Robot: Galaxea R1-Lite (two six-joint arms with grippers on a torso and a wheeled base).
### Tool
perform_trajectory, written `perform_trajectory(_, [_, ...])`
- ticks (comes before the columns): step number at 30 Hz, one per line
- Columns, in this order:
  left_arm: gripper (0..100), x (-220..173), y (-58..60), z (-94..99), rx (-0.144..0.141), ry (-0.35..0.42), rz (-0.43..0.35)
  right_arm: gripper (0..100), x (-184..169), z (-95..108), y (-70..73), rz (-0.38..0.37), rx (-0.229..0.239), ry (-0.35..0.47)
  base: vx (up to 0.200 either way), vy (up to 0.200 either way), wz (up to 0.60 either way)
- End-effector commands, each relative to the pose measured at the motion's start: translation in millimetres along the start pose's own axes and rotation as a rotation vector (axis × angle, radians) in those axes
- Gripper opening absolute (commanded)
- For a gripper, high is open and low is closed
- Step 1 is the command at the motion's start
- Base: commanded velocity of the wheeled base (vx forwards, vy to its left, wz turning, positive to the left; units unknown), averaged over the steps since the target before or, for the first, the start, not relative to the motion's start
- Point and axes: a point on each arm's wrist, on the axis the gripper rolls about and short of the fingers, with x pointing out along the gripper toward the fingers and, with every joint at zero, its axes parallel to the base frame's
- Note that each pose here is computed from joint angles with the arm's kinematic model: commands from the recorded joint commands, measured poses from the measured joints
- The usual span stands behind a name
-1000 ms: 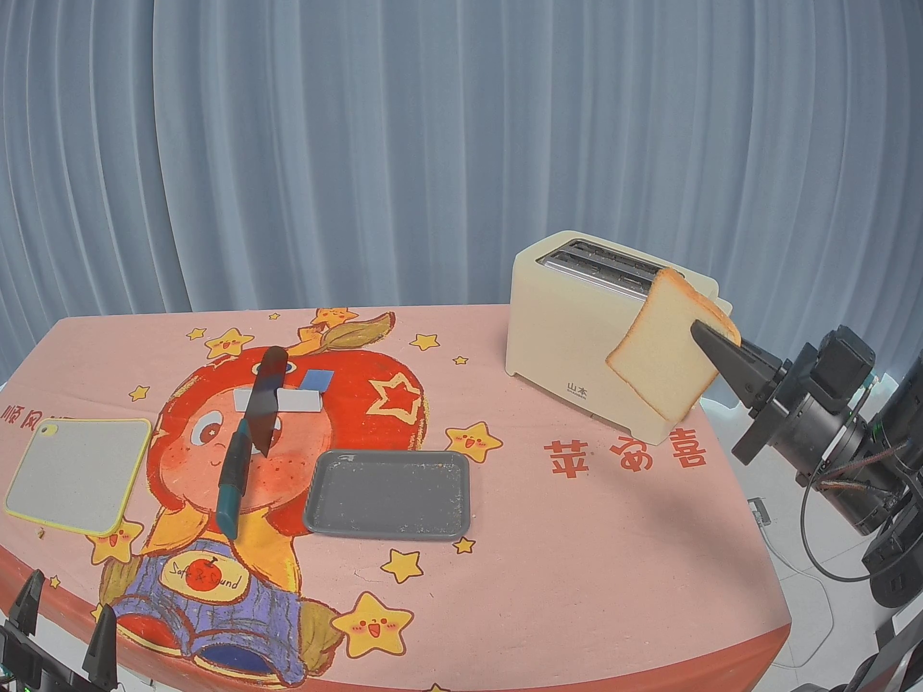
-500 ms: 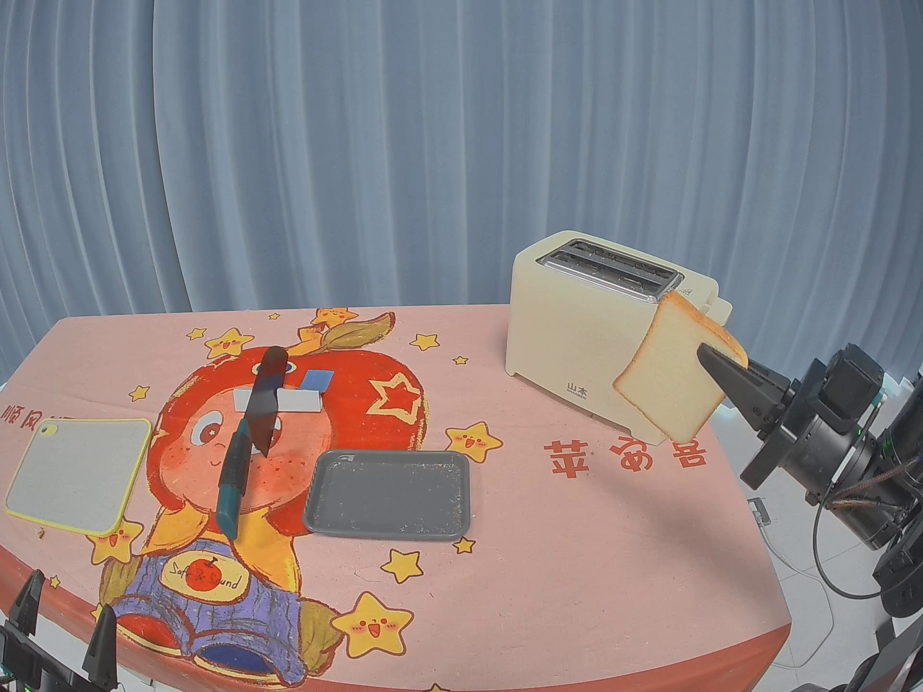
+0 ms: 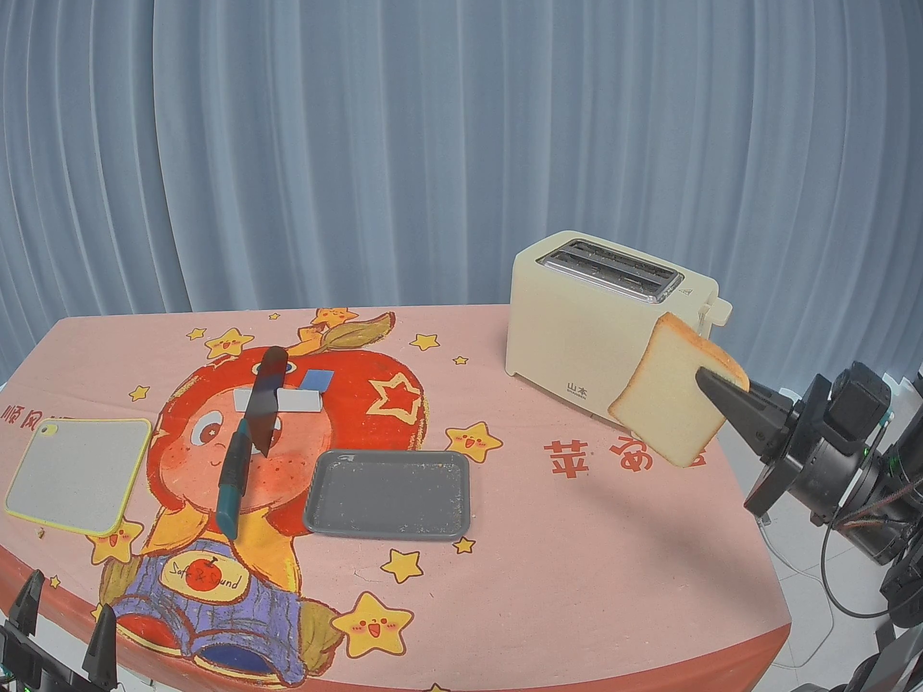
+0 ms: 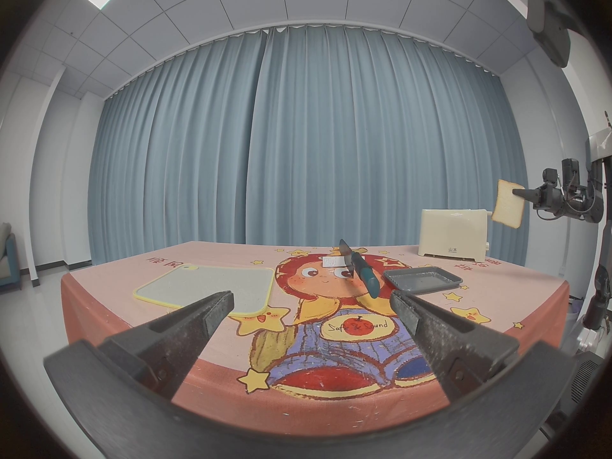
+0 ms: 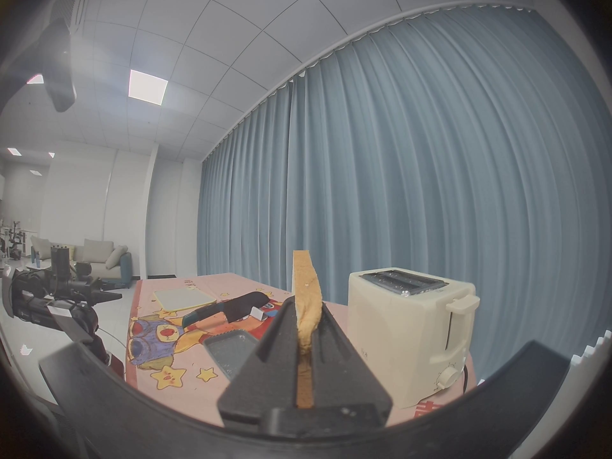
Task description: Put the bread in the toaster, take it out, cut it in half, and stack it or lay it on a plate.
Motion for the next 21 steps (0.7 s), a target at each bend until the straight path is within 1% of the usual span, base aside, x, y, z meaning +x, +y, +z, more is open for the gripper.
perform_trajectory(1, [100, 1.4, 0.1, -4.9, -0.003, 0.019, 0.003, 0, -1.3, -5.0, 4.3, 0.021, 0.002, 0.024, 0.0, 0.0, 0.0])
perform_trajectory(2, [100, 1.4, 0.1, -4.9, -0.003, 0.019, 0.003, 0, -1.3, -5.0, 4.3, 0.021, 0.002, 0.024, 0.0, 0.0, 0.0])
perform_trajectory(3, [100, 1.4, 0.1, -4.9, -0.003, 0.019, 0.003, 0, -1.1, -4.7, 4.3, 0.021, -0.005, 0.022, -0.2, 0.0, 0.0])
perform_trajectory(9, [100, 1.4, 0.0, -4.9, -0.004, 0.019, 0.002, 0, 0.5, -2.6, 2.0, 0.009, -0.008, 0.013, -0.2, 0.0, 0.0])
perform_trajectory(13, [100, 1.4, 0.0, -4.9, -0.004, 0.019, 0.002, 0, 3.2, -0.1, -0.1, -0.015, -0.008, 0.0, -0.2, 0.0, 0.0])
perform_trajectory(14, [100, 1.4, 0.0, -4.9, -0.003, 0.019, 0.002, 0, 4.8, 1.5, -1.6, -0.036, -0.005, -0.009, -0.2, 0.0, 0.0])
perform_trajectory(18, [100, 1.4, 0.0, -4.9, -0.001, 0.019, 0.0, 0, 11.3, 1.2, -3.4, -0.063, 0.006, -0.01, 0.0, 0.0, 0.0])
perform_trajectory(21, [100, 1.4, 0.0, -4.9, -0.003, 0.019, -0.001, 0, 12.4, 0.4, -2.1, -0.062, 0.017, -0.007, 0.0, 0.0, 0.0])
